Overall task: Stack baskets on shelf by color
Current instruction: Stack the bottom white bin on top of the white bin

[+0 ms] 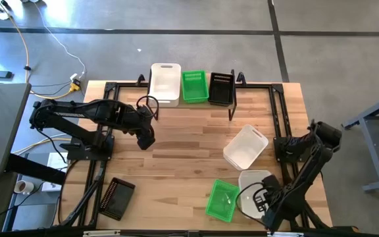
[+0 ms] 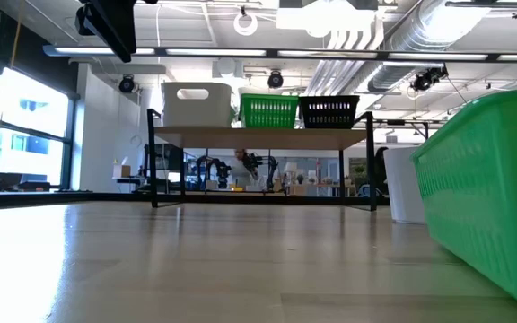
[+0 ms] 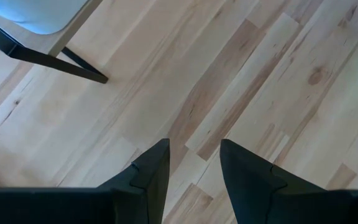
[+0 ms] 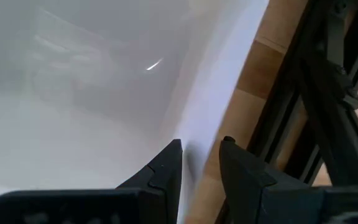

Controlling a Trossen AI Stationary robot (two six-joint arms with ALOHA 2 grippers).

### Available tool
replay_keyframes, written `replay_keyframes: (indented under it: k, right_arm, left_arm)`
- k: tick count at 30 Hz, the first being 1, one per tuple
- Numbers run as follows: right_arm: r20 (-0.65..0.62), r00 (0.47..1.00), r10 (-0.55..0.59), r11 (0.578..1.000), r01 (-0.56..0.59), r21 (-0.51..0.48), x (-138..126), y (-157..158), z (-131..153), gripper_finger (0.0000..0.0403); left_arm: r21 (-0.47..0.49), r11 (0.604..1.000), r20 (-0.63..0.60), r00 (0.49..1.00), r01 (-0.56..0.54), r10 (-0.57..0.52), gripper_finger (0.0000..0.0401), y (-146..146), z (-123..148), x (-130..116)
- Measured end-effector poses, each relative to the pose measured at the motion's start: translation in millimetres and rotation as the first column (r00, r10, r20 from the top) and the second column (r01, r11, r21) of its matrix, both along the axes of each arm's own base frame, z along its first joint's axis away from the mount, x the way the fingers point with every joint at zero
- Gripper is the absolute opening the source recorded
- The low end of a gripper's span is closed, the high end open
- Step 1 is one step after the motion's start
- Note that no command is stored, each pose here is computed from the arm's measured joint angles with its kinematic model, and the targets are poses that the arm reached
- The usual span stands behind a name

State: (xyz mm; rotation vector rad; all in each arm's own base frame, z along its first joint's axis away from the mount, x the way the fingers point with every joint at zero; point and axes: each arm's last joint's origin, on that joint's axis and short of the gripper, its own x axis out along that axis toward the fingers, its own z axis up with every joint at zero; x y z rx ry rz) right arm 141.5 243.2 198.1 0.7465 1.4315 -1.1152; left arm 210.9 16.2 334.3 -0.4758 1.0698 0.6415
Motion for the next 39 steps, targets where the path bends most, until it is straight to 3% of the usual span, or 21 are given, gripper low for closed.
replay_keyframes:
  k: [7, 14, 20, 30, 39]
  right_arm:
    - [-0.035, 0.999, -0.004, 1.0, 0.003, -0.02, 3, 7, -16, 0.0089]
    - [-0.069, 0.998, -0.013, 0.999, 0.011, -0.032, 2, 6, -18, 0.0011]
    - [-0.078, 0.997, 0.017, 0.999, -0.019, -0.026, 0, 5, -14, 0.0004]
    - [-0.072, 0.997, -0.013, 0.996, 0.019, 0.084, -7, -1, 29, 0.0]
    - [-0.034, 0.998, -0.048, 0.996, 0.05, 0.08, 6, -5, 86, 0.0]
  left_arm:
    - [0.001, 1.0, 0.004, 1.0, 0.001, -0.001, 0.0131, 0, 0, 0]
    - [0.004, 1.0, 0.049, 0.999, 0.0, 0.0, 0.0131, 0, 2, 4]
    - [0.005, 1.0, 0.056, 0.998, -0.001, 0.001, 0.0131, 0, 2, 5]
    - [0.006, 1.0, 0.054, 0.999, 0.001, -0.002, 0.0131, 0, 2, 5]
    - [0.018, 0.999, 0.048, 0.998, 0.027, -0.028, 0.0131, 0, 2, 5]
